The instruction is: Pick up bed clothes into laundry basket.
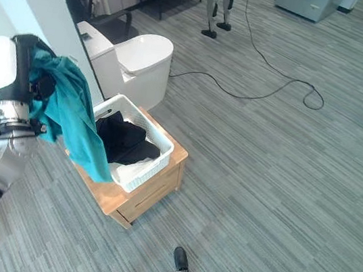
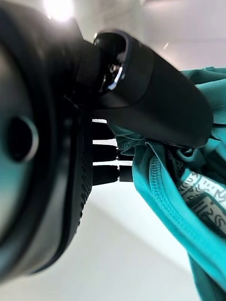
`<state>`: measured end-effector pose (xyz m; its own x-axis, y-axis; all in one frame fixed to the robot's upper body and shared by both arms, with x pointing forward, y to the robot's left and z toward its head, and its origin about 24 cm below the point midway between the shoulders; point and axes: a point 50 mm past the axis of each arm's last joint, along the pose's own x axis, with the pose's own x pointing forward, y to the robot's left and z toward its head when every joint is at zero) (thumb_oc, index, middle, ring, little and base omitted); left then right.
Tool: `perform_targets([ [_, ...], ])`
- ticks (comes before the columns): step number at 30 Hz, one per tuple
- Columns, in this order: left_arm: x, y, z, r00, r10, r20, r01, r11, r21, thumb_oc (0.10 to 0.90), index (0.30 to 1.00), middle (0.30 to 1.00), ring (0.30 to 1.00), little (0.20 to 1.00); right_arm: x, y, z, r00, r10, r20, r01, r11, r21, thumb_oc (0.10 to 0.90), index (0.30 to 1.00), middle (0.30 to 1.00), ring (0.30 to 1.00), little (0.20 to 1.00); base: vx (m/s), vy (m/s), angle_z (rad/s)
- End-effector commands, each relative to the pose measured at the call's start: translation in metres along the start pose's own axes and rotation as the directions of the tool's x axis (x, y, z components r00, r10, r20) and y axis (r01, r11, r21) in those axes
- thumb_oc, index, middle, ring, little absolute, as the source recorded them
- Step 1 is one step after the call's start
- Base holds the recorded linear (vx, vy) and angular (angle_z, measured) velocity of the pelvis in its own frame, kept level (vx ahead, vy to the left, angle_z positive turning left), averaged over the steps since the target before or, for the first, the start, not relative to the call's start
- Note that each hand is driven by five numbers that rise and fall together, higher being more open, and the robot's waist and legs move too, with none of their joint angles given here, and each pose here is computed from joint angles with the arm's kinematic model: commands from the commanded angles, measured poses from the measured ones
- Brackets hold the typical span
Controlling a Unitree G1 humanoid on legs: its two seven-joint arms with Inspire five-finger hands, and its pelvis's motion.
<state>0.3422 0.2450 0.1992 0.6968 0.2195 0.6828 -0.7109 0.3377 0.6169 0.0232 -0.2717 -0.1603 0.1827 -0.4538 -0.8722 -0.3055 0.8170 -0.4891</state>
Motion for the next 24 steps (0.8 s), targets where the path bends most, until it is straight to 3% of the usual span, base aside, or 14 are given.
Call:
perform_targets([
  [1,0.063,0.055,0.054,0.944,0.275,0.18,-0.26,0.96,-0.102,0.4,0.3,0.3,0.3,0.3,-0.002,-0.004,-0.027,0.995,-0.012,-0.095,0.011,1.0,-0.013,0.8,0.9,0.9,0.9,0.9,0.0,0.016,-0.07],
  [5,0.067,0.056,0.074,0.943,0.274,0.19,-0.232,0.949,-0.213,0.4,0.3,0.3,0.3,0.3,-0.001,-0.004,-0.023,0.995,-0.011,-0.096,0.009,1.0,-0.022,0.8,0.9,0.9,0.9,0.9,0.0,0.007,-0.02],
  [12,0.072,0.051,0.081,0.953,0.226,0.203,-0.182,0.96,-0.214,0.4,0.3,0.3,0.3,0.3,0.002,-0.016,-0.019,0.995,-0.027,-0.096,0.03,0.999,0.026,0.8,0.9,0.9,0.9,0.9,0.0,-0.021,-0.04],
  [24,0.081,0.032,0.049,0.989,0.105,0.107,-0.107,0.994,0.014,0.4,0.3,0.3,0.3,0.3,0.002,-0.012,-0.012,0.996,-0.016,-0.09,0.021,0.998,0.064,0.8,0.9,0.9,0.9,0.9,0.0,-0.003,-0.01],
])
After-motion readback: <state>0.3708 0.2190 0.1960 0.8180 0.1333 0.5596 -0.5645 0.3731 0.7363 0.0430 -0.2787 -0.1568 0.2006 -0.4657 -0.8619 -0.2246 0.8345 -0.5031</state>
